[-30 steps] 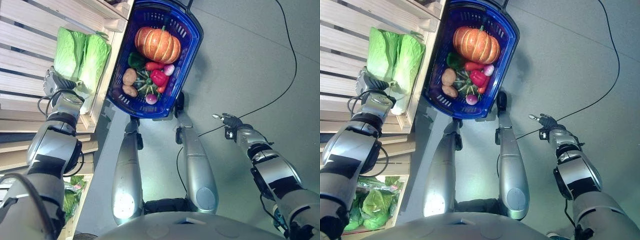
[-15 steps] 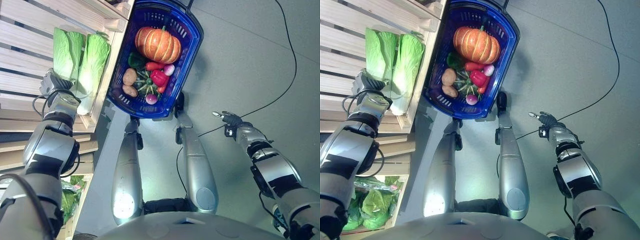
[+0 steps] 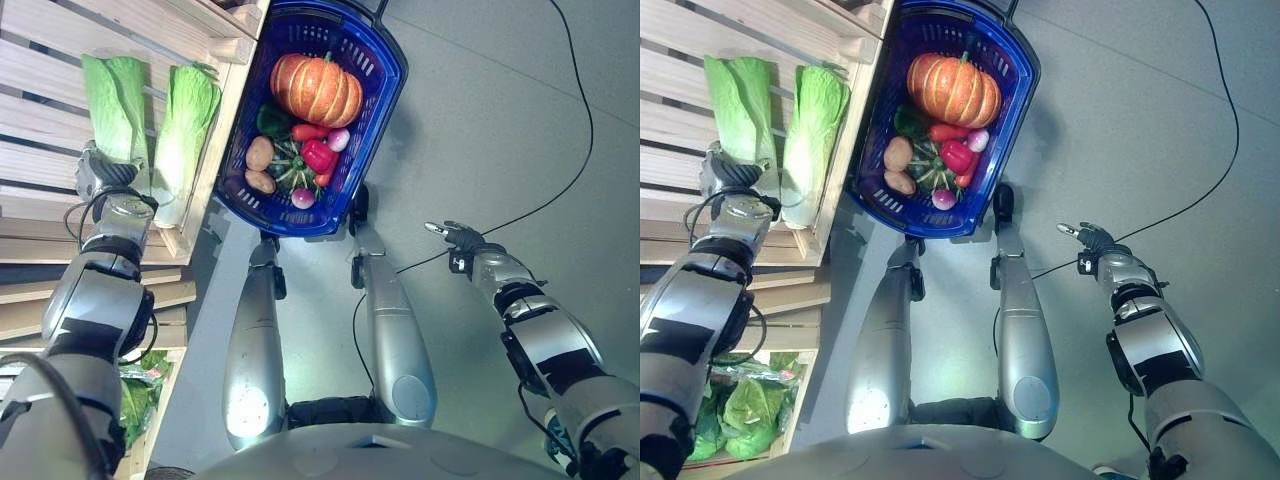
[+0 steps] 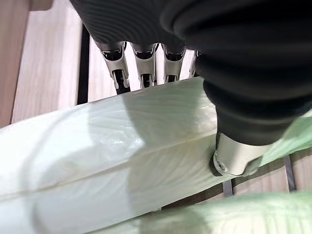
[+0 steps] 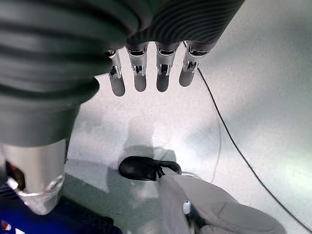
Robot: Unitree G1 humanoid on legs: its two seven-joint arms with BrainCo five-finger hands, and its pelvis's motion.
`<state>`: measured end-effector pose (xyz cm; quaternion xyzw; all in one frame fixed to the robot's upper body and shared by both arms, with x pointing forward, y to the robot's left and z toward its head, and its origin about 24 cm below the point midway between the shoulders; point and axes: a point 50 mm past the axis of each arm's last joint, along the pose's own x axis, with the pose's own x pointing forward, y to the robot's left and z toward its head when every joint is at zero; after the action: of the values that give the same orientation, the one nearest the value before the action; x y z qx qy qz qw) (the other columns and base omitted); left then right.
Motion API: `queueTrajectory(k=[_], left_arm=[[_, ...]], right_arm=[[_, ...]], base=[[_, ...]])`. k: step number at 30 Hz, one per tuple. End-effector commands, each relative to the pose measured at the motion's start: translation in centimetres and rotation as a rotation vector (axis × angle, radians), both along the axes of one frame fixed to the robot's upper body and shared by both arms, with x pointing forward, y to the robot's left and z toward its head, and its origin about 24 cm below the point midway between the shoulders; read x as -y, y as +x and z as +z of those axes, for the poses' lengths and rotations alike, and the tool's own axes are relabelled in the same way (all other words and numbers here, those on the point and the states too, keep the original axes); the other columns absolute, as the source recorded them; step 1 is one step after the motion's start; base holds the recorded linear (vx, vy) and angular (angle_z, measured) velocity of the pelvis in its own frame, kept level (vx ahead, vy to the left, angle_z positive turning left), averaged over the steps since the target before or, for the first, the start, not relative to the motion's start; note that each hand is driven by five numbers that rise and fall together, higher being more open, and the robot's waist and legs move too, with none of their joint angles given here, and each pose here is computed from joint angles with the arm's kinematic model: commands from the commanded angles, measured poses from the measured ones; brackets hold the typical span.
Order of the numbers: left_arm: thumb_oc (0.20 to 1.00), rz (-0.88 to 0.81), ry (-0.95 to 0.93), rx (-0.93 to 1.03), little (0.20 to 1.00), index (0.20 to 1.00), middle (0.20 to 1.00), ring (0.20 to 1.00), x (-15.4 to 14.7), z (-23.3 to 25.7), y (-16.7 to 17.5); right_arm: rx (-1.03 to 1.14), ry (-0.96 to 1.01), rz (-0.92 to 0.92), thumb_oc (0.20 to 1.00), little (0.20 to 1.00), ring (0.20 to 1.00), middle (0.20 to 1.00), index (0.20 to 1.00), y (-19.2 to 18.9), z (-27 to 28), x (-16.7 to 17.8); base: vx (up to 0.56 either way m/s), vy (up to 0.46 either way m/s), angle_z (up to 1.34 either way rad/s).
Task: Pick up fruits and vegetables into the basket
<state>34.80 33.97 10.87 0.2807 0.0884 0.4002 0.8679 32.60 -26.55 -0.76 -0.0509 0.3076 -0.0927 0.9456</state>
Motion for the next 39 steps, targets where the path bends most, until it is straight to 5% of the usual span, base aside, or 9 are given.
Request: queueTrajectory(k=[1,10,17,39], left_arm=[[0.2,0.027,-0.09,0.215,0.2,0.2,0.2,0.2,0.7,0.0,-0.3],[0.2,-0.051,0.007,0.51,0.2,0.2,0.2,0.2,3.1,3.1,0.0],[0.2,-0.275,0.19,0.682,0.2,0.2,0.2,0.2,7.0,6.6,0.3],[0.2,-0.829,0.565,0.694,0.2,0.2,0.2,0.2,14.9,11.4,-0.6]], right_arm=[[-0.008,0.008,-0.074,1.0,1.0,1.0,1.0,1.0,-2.1,-1.5,1.7],[0.158,0.073,-0.11,1.0,1.0,1.0,1.0,1.0,-1.0,-0.1,1.0],[0.382,0.137,-0.112,1.0,1.0,1.0,1.0,1.0,0.6,2.9,-0.1],[0.947,0.188,-0.02,1.0,1.0,1.0,1.0,1.0,1.5,13.0,-3.9]], base=[[0.01,-0.046,0.01],[0.0,-0.056,0.06],[0.0,-0.006,0.01],[0.0,0.004,0.0]])
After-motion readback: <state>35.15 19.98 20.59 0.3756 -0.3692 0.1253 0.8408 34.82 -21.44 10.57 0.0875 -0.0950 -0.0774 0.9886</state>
